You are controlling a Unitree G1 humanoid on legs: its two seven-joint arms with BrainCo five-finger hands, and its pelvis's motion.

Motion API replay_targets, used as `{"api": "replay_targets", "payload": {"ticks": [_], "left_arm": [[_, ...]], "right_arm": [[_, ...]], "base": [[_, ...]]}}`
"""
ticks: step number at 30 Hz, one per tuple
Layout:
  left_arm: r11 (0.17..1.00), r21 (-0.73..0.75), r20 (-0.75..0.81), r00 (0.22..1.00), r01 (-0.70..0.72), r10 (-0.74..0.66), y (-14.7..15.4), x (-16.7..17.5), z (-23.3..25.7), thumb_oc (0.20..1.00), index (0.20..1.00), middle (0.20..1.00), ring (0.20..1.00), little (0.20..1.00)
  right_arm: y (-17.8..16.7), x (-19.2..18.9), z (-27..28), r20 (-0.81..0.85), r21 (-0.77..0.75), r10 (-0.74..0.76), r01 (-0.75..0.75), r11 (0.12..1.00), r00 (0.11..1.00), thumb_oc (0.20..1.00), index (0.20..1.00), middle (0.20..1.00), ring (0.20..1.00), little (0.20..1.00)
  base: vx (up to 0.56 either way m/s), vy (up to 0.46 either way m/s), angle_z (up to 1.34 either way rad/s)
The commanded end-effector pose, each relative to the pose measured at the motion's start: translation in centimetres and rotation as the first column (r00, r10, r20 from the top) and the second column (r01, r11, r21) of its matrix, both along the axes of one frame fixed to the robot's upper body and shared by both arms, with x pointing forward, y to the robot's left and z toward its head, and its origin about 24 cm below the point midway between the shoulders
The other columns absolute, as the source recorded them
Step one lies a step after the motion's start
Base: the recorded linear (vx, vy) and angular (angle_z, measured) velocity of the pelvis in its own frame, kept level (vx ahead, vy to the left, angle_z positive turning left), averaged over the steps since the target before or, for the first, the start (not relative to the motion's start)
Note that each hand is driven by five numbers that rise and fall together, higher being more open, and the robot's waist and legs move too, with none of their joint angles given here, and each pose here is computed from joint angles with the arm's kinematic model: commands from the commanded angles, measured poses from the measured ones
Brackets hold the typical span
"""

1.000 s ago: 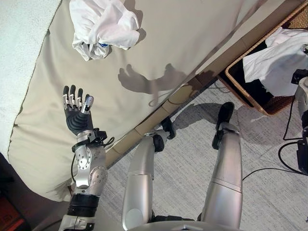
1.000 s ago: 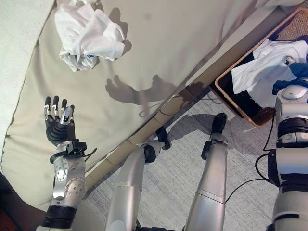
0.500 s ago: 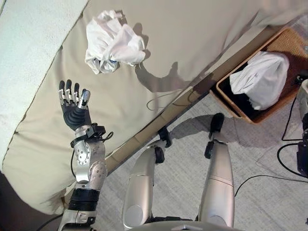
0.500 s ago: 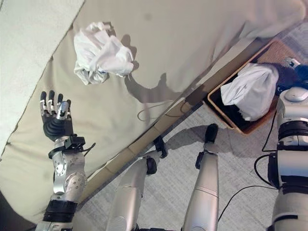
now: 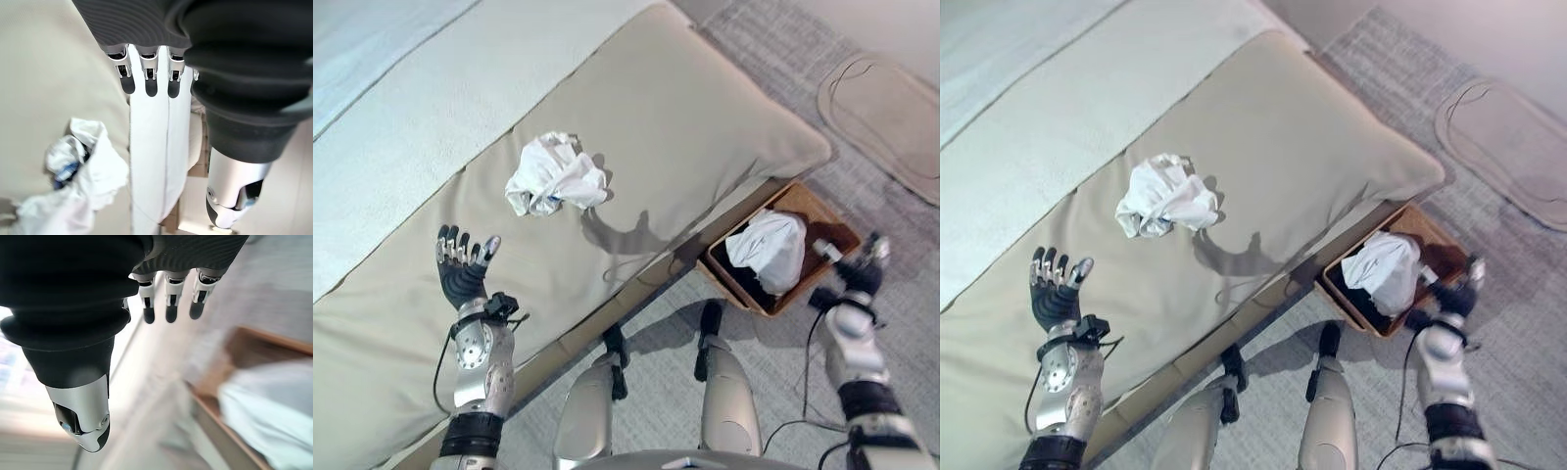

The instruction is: Pick up clothes into the bucket

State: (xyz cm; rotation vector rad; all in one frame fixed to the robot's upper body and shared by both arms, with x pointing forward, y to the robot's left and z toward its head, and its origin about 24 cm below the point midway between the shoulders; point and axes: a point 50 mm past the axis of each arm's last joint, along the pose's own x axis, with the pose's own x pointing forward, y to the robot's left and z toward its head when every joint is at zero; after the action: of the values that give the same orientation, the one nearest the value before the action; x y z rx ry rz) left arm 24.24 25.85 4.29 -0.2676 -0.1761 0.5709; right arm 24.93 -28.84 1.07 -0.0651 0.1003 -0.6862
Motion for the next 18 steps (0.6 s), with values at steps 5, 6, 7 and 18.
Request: {"api": "replay_targets", "payload": {"ticks": [5,6,7,18], "left_arm": [[0.858,0.506,-0.07,0.987,-0.087,0.141,2.8,1.9,3.4,1.0,1.0,1.0,1.0,1.0],[0.822,0.561,-0.1,0.977,-0.102,0.19,3.4,2.9,3.5,1.0,1.0,1.0,1.0,1.0],[0.821,0.562,-0.099,0.977,-0.103,0.19,3.4,3.0,3.5,1.0,1.0,1.0,1.0,1.0],[0.694,0.678,0.009,0.946,-0.244,0.323,4.7,6.3,8.0,1.0,1.0,1.0,1.0,1.0]], "right_arm": [[5.1,-0.3,-1.7,-0.002,0.047,0.274,-0.273,0.961,0.962,1.0,1.0,1.0,1.0,1.0],[6.5,-0.3,-2.1,-0.011,0.06,0.339,-0.338,0.939,0.941,1.0,1.0,1.0,1.0,1.0],[6.6,-0.3,-2.0,-0.009,0.06,0.339,-0.338,0.939,0.941,1.0,1.0,1.0,1.0,1.0],[9.2,1.1,0.7,0.044,-0.087,0.511,-0.506,0.858,0.859,1.0,1.0,1.0,1.0,1.0]], "base": [[0.01,0.054,0.05],[-0.07,0.065,0.03],[-0.12,0.083,-0.01],[-0.1,0.046,0.0]]}}
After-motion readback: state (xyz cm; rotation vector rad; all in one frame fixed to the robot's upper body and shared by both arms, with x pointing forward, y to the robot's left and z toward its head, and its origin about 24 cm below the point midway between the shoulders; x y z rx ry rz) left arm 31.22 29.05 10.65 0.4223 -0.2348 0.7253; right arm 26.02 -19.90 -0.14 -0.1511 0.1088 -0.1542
